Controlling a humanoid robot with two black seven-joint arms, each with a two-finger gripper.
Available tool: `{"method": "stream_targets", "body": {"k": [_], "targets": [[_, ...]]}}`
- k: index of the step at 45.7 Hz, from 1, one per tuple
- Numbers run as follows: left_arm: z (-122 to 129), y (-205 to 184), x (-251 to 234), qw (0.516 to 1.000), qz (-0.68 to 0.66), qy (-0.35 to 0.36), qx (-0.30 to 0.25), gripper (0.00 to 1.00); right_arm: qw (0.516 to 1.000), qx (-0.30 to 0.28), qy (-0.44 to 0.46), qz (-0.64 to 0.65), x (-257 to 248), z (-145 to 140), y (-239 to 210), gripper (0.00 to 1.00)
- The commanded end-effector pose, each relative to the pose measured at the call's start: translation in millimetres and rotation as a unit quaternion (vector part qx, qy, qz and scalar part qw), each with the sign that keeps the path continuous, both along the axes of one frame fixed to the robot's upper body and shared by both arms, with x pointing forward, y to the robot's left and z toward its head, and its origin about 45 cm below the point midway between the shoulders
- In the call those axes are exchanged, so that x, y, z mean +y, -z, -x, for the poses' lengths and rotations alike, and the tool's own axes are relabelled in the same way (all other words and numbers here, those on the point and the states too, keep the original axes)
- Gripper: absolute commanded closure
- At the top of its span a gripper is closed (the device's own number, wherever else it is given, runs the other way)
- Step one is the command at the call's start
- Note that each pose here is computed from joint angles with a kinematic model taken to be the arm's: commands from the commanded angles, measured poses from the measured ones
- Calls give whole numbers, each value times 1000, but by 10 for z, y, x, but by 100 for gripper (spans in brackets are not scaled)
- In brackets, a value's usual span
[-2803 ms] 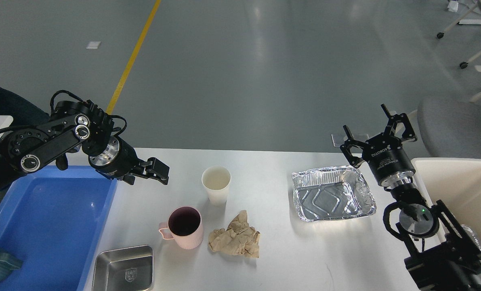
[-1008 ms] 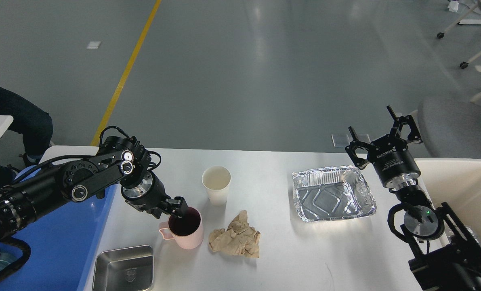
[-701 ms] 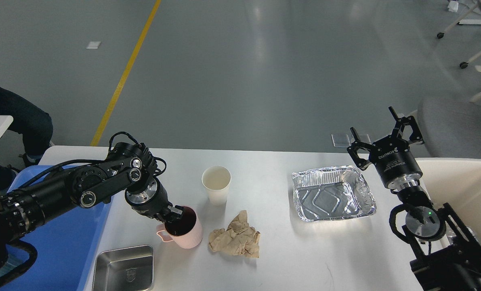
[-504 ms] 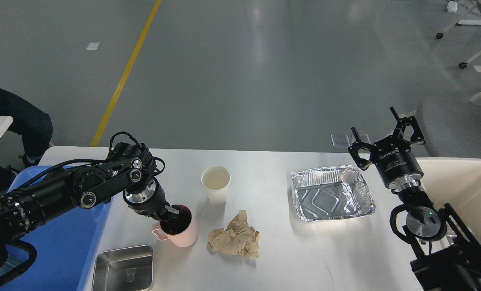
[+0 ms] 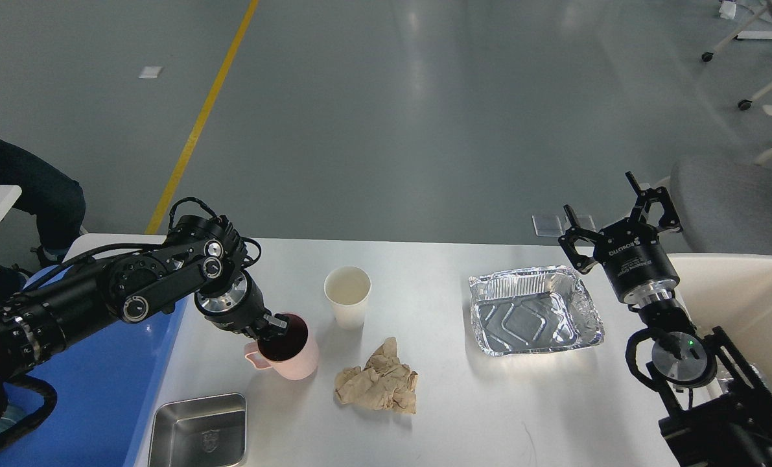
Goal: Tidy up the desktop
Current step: 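Close the left gripper on the pink mug rim, then lift the pink mug and carry it toward the blue bin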
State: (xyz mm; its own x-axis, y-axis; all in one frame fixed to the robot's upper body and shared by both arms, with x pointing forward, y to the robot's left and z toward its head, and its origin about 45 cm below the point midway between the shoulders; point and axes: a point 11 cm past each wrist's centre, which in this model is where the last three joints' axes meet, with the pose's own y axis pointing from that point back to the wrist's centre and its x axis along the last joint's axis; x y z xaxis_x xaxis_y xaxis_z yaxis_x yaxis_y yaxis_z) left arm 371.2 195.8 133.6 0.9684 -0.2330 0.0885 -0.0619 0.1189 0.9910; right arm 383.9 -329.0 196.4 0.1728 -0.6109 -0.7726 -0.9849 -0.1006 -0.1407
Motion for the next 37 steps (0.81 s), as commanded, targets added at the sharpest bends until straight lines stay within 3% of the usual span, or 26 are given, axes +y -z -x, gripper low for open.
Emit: {"method": "stream_targets", "body": {"k": [1, 19, 37], "targets": [[-109, -156, -17, 1000, 24, -14, -13, 100, 1000, 0, 0, 0, -1, 0, 0, 0], [-419, -654, 436, 992, 63, -87, -68, 100, 1000, 0, 2, 4, -40, 1, -13, 0], [-853, -1959, 503, 943, 249, -169, -139, 100, 1000, -2, 0, 6, -31, -11, -29, 0]]}}
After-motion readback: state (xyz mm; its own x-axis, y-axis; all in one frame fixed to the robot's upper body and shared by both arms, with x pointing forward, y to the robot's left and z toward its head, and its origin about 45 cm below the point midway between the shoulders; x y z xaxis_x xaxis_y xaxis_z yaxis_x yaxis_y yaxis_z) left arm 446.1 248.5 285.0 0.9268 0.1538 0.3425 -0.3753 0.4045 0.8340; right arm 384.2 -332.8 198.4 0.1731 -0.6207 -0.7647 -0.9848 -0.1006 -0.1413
